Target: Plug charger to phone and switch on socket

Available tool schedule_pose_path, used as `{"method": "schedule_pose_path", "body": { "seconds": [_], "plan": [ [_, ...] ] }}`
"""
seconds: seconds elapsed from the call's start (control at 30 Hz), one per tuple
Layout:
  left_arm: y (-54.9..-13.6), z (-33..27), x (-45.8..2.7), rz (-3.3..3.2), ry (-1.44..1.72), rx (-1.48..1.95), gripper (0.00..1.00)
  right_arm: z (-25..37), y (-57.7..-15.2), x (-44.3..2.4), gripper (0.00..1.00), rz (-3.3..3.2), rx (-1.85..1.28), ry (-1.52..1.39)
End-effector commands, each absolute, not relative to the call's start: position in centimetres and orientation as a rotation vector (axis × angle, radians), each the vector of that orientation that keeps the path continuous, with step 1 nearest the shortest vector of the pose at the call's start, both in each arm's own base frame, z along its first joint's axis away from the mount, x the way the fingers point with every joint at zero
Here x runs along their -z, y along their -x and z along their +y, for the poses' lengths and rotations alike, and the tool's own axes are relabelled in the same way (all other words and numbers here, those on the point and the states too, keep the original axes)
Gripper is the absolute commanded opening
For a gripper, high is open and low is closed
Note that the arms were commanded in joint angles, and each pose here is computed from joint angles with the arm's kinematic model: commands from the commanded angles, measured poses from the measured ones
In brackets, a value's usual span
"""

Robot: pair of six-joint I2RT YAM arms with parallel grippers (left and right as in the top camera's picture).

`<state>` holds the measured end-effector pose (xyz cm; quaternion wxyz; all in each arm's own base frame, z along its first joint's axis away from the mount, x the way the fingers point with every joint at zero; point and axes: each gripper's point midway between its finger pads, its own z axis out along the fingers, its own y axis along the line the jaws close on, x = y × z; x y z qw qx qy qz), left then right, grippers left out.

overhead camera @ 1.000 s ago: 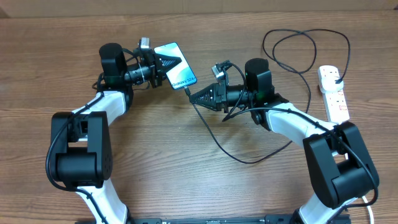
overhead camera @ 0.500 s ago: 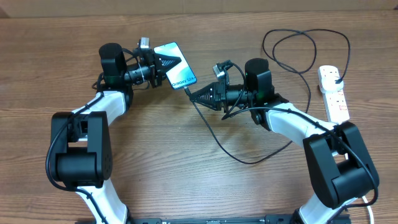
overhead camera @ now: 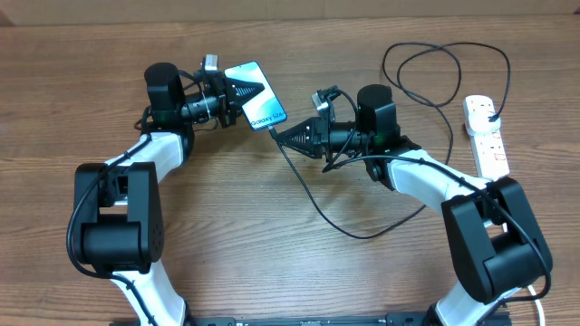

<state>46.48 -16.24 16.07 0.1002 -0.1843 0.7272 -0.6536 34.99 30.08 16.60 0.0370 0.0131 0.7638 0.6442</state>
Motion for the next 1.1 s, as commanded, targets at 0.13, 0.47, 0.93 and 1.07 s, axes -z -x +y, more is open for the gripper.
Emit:
{"method": "schedule_pose_path", "body": {
  "seconds": [0.13, 0.47, 0.93, 1.07],
  "plan": [
    [-46.4, -16.5, -17.1, 2.133, 0.491, 1.935, 0.04, 29.7, -35.0, -17.9, 0.04, 2.310, -1.979, -0.020],
    [-46.8, -15.1, -17.1, 2.116, 0.517, 1.923, 0.04, 29.7, -35.1, -17.9, 0.04, 2.309, -1.976, -0.023],
    [-46.8, -15.1, -17.1, 2.116, 0.515, 1.923, 0.04, 29.7, -35.3, -17.8, 0.04, 2.305, -1.963, -0.029],
    [-46.9, -14.8, -17.1, 2.110, 0.519, 1.915, 0.04, 29.8, -34.8, -18.0, 0.08, 2.266, -1.940, 0.103]
  ]
}}
